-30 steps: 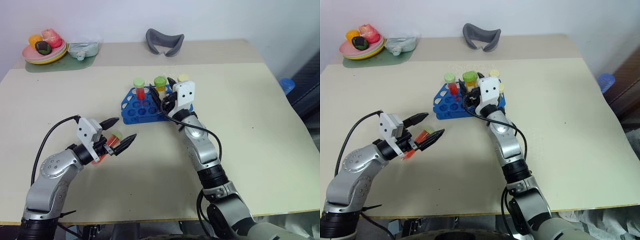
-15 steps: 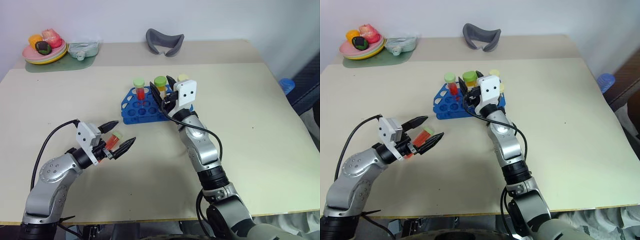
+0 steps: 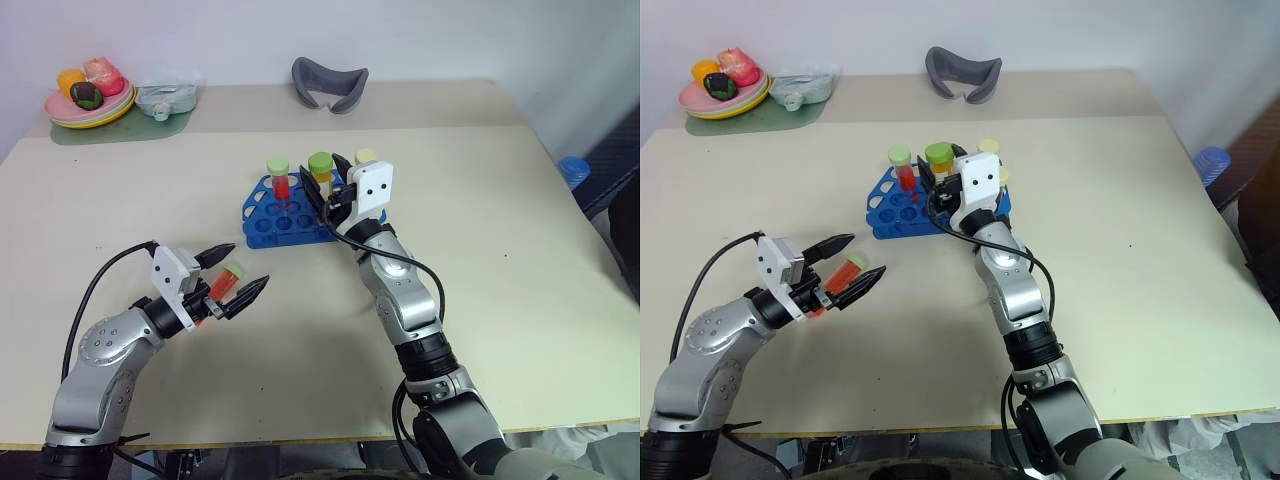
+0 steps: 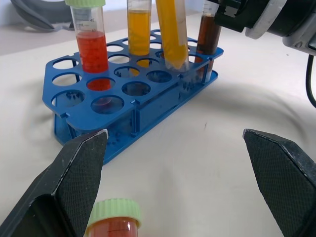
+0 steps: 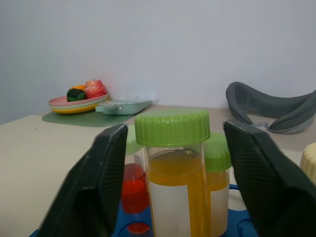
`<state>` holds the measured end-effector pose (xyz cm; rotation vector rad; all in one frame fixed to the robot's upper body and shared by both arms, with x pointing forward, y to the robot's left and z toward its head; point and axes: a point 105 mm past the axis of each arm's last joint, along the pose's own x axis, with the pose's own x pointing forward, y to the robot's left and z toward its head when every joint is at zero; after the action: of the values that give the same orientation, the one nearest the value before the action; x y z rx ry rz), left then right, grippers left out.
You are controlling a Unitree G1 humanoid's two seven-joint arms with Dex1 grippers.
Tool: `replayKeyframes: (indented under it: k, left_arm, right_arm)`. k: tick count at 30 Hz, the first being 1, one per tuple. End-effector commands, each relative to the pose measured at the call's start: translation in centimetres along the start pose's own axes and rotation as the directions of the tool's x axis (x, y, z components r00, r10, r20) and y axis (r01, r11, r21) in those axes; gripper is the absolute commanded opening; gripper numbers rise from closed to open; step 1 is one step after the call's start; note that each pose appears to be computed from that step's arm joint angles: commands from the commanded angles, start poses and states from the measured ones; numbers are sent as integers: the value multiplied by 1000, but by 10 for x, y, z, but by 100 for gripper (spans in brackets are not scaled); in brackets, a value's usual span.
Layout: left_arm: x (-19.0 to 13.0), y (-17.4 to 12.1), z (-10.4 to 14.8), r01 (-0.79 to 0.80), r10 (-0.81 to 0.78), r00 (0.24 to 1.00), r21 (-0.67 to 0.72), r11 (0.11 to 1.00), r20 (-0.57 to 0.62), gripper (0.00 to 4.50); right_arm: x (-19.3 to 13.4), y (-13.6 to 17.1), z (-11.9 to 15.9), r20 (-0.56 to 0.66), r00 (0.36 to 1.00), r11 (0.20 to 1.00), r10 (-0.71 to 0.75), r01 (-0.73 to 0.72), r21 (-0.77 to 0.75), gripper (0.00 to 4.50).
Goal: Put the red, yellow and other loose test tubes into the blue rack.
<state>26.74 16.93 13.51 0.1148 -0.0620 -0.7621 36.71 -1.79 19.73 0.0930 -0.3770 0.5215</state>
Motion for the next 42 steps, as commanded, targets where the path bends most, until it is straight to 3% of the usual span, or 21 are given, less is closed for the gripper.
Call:
replayKeyframes:
  k: [1,13,42]
  left_arm:
    - [-2,2,8,-6,5,999,32,999,33,450]
    - [-3,2,7,1,-2,999,31,1000,35,450]
    - [-10,8,17,17,-18,1000,67,998,21,450]
  right_arm:
    - [2,5,20,76,997,1000,8,-8,1,132]
    - [5,8,39,112,993,999,23,-26,24,132]
    - [-3,3,7,150,989,999,-4,-3,48,132]
